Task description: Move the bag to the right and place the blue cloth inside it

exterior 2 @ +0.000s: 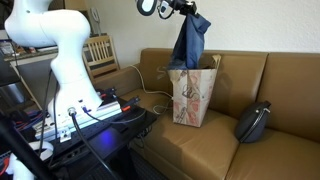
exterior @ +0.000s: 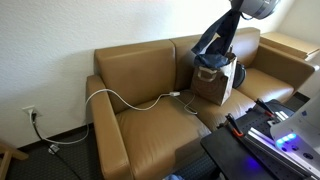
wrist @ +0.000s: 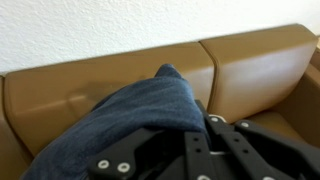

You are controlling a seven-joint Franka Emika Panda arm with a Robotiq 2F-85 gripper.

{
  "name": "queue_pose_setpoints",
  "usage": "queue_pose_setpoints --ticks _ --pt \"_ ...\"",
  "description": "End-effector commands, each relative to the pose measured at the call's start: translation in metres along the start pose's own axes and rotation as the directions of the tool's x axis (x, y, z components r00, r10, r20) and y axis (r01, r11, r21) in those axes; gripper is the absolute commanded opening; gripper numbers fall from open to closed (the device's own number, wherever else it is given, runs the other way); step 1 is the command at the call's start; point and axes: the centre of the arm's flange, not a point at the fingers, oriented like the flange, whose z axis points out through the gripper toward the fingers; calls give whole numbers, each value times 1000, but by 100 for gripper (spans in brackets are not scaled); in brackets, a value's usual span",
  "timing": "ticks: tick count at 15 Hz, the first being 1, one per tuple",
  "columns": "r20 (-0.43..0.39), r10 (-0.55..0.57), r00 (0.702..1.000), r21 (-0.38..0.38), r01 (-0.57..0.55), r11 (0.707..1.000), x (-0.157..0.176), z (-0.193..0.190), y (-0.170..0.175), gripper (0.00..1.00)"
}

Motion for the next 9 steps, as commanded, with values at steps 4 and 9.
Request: queue_pose_setpoints --ticks 4,9 --pt "-161 148 976 -32 -155 987 109 13 -62 1" --pt "-392 20 920 -77 -54 996 180 36 -55 1"
